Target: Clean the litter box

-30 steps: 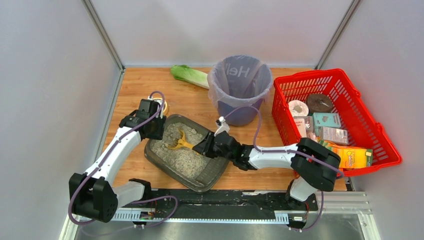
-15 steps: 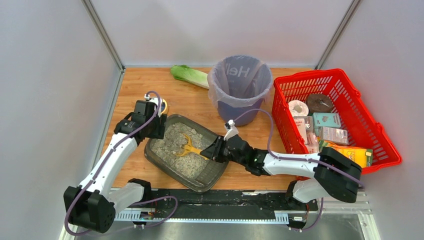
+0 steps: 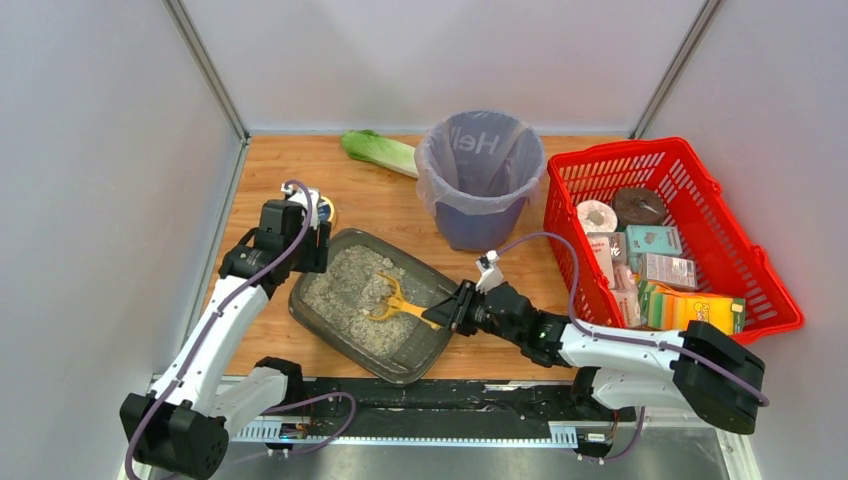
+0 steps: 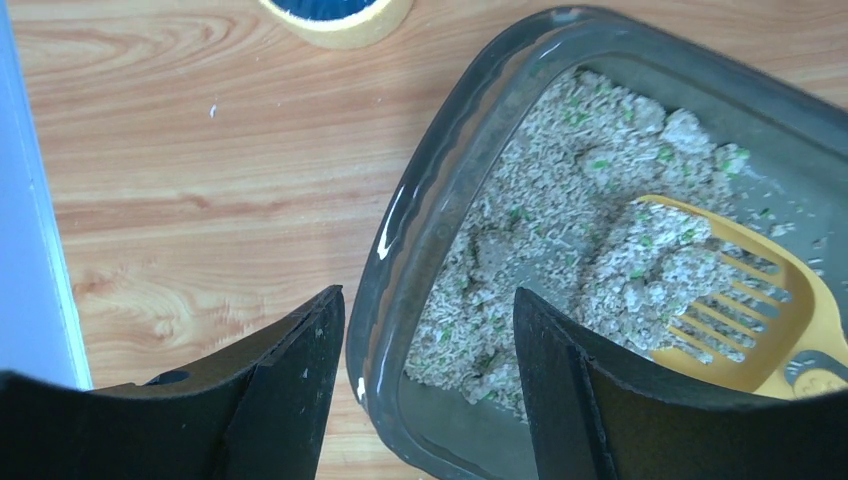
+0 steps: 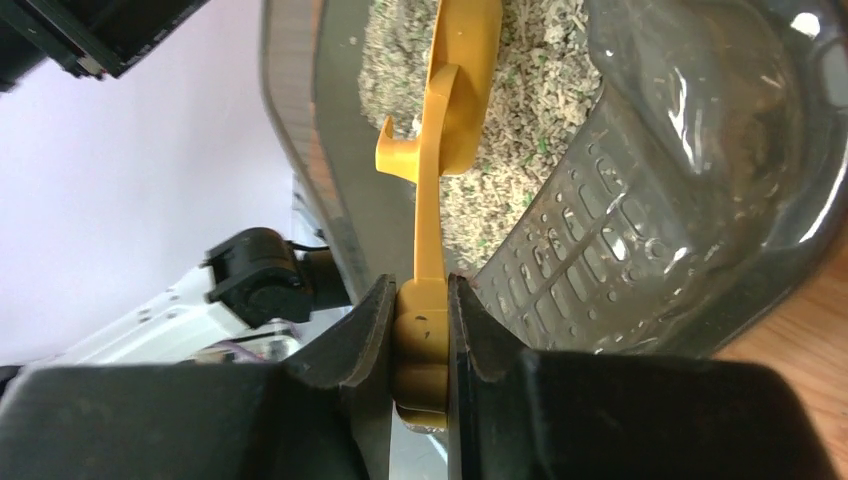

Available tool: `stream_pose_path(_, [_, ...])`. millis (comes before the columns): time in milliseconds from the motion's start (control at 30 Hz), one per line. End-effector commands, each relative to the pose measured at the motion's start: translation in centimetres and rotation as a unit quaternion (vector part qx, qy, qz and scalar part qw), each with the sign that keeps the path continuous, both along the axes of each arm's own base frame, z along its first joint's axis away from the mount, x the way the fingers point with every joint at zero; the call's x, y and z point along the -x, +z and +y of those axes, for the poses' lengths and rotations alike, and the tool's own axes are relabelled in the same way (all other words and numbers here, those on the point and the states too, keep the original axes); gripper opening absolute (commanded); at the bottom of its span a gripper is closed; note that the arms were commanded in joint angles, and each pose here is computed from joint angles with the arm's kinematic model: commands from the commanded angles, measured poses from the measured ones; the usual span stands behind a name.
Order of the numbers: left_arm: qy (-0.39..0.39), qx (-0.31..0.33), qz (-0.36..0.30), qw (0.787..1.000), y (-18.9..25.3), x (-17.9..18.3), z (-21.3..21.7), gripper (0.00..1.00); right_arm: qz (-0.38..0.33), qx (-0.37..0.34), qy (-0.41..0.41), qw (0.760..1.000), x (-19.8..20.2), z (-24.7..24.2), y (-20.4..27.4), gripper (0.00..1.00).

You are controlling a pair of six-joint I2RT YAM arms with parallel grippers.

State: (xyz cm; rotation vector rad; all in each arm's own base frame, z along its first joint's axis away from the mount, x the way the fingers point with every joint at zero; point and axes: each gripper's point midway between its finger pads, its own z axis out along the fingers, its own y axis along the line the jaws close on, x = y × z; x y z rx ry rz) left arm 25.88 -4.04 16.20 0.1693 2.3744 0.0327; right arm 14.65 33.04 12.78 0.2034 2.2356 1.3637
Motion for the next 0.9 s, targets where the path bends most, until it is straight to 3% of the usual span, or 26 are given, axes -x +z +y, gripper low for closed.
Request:
stream_pose_path(0, [-0.021,0.047,-0.073,0.996,5.1,-2.2,-1.9,0.71,0.004,-0.120,-0.006,0.993,-0.1,-0.7,3.5,0.00])
stream_pose_path(67, [-0.022,0.048,-0.086,0.995,6.1,-2.7,-2.0,0.71,-0.011,-0.166,-0.020,0.986,-0.6,-1.6,5.4,0.00])
stream_pose_path(167, [-0.024,0.049,-0.101,0.993,7.0,-3.3,-2.1,0.71,-0.017,-0.165,-0.020,0.986,-0.4,-2.1,5.6,0.00])
stream_pose_path(433, [-0.011,0.009,-0.069,0.998,3.9,-2.9,-0.8,0.71,-0.047,-0.200,-0.020,0.979,0.2,-3.4,8.5,0.00])
stream_pose_path(867, [-0.003,0.003,-0.087,0.996,4.4,-2.5,-0.2,0.71,-0.038,-0.239,-0.045,0.969,0.4,-5.0,9.2,0.00])
